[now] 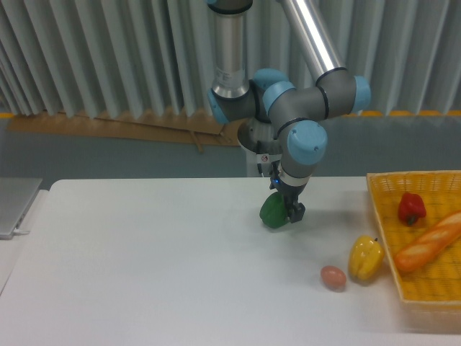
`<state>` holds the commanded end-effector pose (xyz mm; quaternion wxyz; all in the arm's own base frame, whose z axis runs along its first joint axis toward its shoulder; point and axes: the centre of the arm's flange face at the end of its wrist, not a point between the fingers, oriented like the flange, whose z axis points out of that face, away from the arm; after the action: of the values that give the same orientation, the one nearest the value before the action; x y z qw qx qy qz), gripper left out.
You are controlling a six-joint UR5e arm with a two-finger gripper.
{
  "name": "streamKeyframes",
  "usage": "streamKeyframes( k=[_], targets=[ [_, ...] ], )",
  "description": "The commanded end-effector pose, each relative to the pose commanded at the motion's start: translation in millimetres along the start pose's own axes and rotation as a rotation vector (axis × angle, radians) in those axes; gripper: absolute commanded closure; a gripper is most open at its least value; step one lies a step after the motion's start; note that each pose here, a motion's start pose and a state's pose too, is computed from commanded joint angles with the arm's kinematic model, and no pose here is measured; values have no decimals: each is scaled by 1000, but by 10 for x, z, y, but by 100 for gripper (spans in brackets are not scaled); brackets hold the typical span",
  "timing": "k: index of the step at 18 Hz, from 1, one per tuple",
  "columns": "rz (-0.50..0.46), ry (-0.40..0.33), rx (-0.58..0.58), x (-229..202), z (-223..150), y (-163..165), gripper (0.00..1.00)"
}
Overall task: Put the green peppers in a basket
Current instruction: 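Close the gripper around the green bell pepper, then lift the green pepper and carry it toward the wicker basket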
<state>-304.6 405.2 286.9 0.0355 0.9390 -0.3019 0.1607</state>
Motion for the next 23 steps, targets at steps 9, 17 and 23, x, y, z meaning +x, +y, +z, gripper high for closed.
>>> streamKeyframes(
  k=[9,17,23],
  targets=[
    [9,0,-3,-92,175,-9,0],
    [8,-8,-1,-123,210,-10,26],
    [4,-18,6,-140,149,21,41]
  ],
)
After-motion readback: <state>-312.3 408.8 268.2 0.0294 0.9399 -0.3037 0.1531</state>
